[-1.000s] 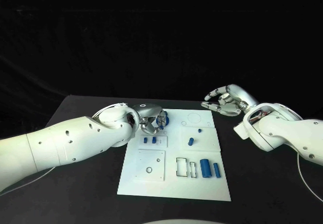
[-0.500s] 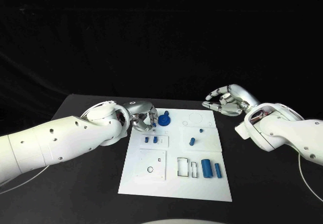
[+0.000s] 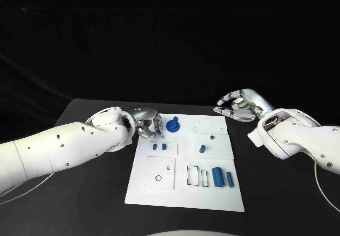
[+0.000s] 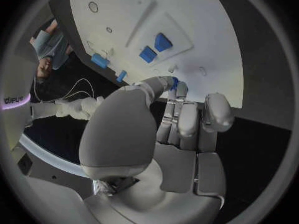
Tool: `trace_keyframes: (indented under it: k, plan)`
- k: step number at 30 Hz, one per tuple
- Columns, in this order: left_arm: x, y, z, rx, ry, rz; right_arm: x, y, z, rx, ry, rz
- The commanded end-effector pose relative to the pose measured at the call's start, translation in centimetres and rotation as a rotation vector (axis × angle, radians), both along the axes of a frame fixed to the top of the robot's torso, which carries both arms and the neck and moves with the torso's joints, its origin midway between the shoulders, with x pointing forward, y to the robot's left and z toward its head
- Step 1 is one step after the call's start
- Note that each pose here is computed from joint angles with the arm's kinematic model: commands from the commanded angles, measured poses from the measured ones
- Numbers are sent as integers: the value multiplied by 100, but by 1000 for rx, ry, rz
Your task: Assemble the parts on the task board
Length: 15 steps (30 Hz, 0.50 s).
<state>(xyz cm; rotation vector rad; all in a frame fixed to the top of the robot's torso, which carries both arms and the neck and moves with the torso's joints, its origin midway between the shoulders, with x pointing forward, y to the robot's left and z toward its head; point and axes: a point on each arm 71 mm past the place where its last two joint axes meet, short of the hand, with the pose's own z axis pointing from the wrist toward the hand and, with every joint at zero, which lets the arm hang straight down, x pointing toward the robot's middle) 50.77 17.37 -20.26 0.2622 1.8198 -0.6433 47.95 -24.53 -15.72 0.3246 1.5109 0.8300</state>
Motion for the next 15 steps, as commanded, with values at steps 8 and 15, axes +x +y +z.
trace_keyframes:
  k: [8,15]
  plan:
    - [-1,-81,-89,22,26,-17,-6,20,2,-5,-8,14]
    - [-7,-123,-111,25,35,-27,-6,23,2,-4,-8,15]
